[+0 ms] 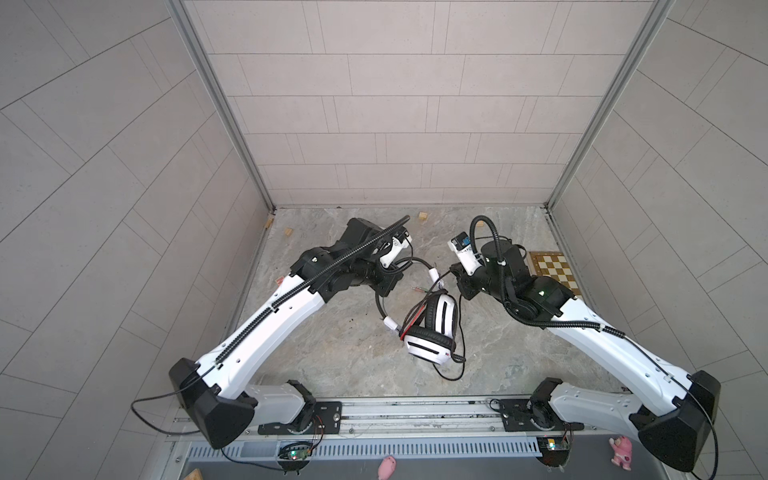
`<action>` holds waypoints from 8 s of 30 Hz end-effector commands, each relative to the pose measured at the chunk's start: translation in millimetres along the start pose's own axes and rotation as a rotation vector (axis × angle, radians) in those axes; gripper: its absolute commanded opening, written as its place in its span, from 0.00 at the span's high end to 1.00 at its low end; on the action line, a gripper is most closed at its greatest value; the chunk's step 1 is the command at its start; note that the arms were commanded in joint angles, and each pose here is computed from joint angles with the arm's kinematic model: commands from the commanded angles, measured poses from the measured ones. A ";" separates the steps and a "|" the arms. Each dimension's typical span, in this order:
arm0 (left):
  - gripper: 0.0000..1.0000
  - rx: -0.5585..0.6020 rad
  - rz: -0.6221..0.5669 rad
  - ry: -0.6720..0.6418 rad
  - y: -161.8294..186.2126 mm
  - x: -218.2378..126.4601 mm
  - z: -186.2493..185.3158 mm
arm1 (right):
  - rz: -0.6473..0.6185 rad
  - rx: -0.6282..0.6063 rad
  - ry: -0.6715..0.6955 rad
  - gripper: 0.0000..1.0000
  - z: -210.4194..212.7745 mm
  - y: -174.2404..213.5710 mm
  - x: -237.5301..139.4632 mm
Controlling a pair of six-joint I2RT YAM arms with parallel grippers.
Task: Wrap the headphones
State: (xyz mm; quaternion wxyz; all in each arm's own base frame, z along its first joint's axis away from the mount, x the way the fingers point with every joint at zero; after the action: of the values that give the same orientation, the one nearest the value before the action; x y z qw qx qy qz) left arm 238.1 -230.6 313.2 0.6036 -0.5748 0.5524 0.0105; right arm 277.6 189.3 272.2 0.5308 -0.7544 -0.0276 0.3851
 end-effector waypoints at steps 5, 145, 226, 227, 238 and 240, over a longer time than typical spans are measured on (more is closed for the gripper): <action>1.00 -0.038 -0.245 0.224 -52.9 -54.8 -45.0 | -0.100 0.111 -0.071 0.83 8.3 -7.8 15.2; 1.00 -0.257 -0.572 0.311 -119.2 -118.1 -67.8 | -0.202 0.474 -0.212 0.94 1.1 50.2 98.7; 1.00 0.249 0.137 -0.738 34.2 21.5 51.1 | 0.114 -0.365 0.268 1.00 4.0 -42.4 -86.2; 1.00 0.259 0.143 -0.747 34.4 21.4 50.9 | 0.119 -0.373 0.284 1.00 1.8 -42.3 -87.3; 1.00 0.321 0.121 -0.762 38.7 20.0 33.1 | 0.133 -0.411 0.288 1.00 -1.6 -46.7 -96.1; 1.00 0.307 0.077 -0.871 34.4 9.4 44.0 | 0.129 -0.393 0.203 1.00 8.1 -48.7 -101.0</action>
State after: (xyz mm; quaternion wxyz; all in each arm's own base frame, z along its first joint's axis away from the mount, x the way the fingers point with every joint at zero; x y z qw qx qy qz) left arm 267.8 -230.9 288.3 0.7912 -0.5314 0.2656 0.1449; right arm 208.6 203.0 331.3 0.3268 -0.8578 -0.0394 0.3947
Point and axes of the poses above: each gripper's point midway between its finger pads, its own x axis out along the fingers, its own z axis along the line the jaws close on, y = z × x, the point moved 3 cm from there along -x, back along the fingers, and after that the axes turned 7 degrees about -x, right-handed, at the moved point
